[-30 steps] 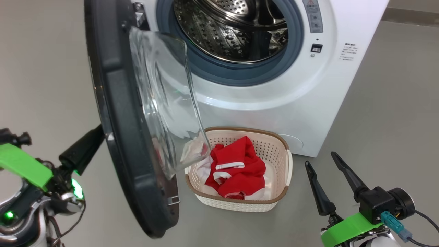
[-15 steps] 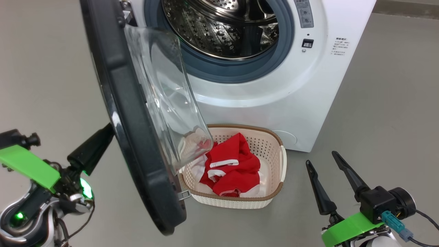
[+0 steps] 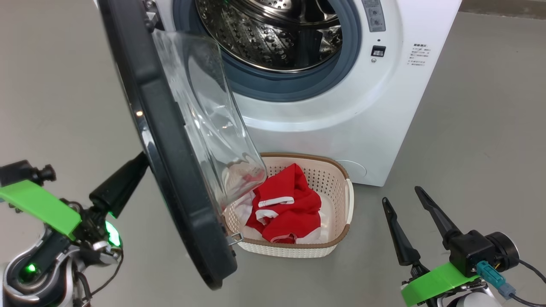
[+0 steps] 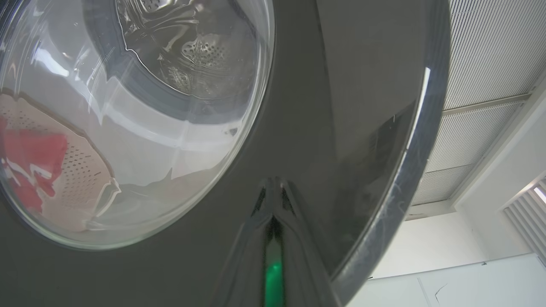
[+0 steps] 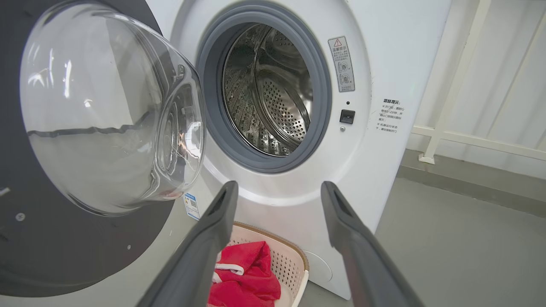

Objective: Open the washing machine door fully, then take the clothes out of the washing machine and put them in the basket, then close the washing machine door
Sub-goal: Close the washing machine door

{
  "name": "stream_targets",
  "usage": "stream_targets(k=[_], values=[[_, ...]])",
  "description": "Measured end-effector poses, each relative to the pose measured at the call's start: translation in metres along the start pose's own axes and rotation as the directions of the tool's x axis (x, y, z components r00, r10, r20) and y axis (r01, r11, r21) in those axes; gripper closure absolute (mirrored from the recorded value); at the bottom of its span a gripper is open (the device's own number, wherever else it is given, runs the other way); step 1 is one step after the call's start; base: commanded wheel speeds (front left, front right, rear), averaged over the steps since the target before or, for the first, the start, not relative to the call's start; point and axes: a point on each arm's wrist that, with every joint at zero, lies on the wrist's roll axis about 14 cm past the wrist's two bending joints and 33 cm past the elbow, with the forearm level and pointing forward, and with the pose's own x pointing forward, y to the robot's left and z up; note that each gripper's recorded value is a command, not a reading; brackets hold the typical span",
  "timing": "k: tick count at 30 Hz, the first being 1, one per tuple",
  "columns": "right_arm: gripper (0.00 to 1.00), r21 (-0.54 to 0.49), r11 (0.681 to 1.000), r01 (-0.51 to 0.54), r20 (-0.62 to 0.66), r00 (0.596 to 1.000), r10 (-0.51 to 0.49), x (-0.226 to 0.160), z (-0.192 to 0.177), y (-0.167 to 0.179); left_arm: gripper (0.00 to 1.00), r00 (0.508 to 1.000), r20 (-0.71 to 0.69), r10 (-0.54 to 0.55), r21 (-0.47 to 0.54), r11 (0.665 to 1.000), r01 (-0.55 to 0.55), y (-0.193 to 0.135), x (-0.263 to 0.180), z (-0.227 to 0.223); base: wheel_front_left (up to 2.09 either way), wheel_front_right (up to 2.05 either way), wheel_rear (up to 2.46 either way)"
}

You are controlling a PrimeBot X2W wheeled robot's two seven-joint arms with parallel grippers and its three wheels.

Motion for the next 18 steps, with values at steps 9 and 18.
stream_targets(k=[9,18], values=[[0.0,0.003,1.0,-0.01,-0.003,1.0,0.01,0.003,-0.001,0.003,1.0,0.998,0.062,0.003,-0.007,1.0,-0.002,0.002,-0.005,0.008,0.0,0.0,0.0],[0.0,0.003,1.0,-0.021,0.001,1.0,0.021,0.005,0.0,0.007,0.0,0.979,0.201,0.031,0.126,0.99,-0.058,0.006,-0.02,0.035,0.0,0.0,0.0]])
